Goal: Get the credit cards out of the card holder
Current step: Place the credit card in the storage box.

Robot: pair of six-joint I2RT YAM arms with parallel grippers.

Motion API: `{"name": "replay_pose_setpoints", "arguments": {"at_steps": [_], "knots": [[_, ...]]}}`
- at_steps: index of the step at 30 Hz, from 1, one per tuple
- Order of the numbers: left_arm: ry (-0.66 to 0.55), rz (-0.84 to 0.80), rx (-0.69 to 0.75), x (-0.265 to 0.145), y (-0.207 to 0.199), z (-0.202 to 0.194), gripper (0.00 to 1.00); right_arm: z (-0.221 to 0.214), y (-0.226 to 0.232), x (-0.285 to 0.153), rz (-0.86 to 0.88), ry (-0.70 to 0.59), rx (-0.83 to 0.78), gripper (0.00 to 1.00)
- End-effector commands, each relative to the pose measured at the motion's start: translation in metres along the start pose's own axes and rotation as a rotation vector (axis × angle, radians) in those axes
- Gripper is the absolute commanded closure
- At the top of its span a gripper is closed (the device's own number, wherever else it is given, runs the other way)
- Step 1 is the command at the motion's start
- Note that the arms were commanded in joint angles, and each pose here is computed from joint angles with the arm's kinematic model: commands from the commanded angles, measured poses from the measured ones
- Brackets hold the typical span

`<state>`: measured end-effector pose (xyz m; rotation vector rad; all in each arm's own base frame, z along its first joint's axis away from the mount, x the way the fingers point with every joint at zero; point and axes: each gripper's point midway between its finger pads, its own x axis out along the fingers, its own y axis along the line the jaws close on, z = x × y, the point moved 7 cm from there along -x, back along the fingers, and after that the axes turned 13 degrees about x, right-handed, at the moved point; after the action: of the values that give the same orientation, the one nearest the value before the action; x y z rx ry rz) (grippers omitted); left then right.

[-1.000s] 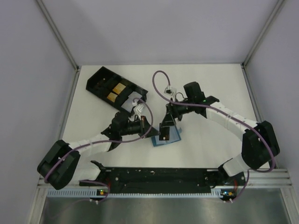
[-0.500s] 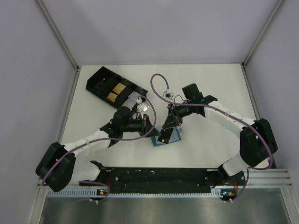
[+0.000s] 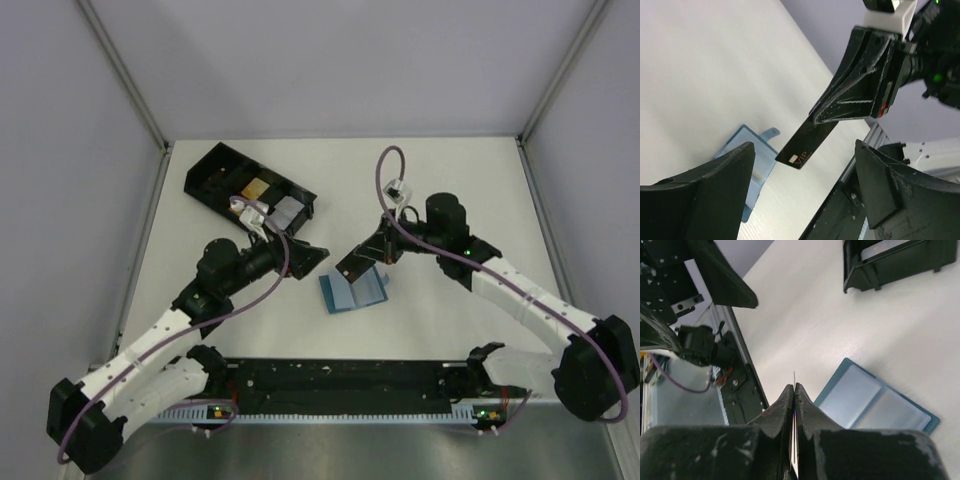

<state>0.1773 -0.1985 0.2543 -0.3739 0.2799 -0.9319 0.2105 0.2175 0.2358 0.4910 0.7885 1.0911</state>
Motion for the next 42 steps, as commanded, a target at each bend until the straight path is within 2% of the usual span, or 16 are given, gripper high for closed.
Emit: {"name": "replay_pose_setpoints", "arguments": {"at_steps": [1,6,10,13,22,30,37,42], "knots": [[-0.173,0.121,-0.098,-0.009,0.006,0.017,0.14,0.032,0.023,-0.011,0.036,-0.459,0.117,1.00],[-0.235,0.047,-0.162,-0.008,-0.004,0.024,0.14,0.041,0.057,-0.018,0.144,-0.720,0.179,1.00],[-0.244,0.005,-0.213,-0.004,-0.008,0.024,0.15,0.045,0.071,-0.021,0.223,-0.872,0.310,1.00],[-0.257,-0.017,-0.237,-0.004,-0.011,0.026,0.16,0.046,0.073,-0.024,0.258,-0.935,0.415,1.00],[-0.301,-0.080,-0.299,0.002,-0.024,0.029,0.20,0.042,0.077,-0.018,0.312,-0.950,0.560,1.00],[-0.343,-0.125,-0.295,0.013,-0.034,0.041,0.27,0.039,0.086,-0.008,0.345,-0.904,0.592,1.00],[-0.368,-0.117,-0.268,0.014,-0.034,0.047,0.41,0.038,0.087,-0.007,0.353,-0.887,0.595,1.00],[-0.384,-0.109,-0.262,0.013,-0.033,0.050,0.44,0.035,0.089,-0.001,0.361,-0.848,0.596,1.00]]}}
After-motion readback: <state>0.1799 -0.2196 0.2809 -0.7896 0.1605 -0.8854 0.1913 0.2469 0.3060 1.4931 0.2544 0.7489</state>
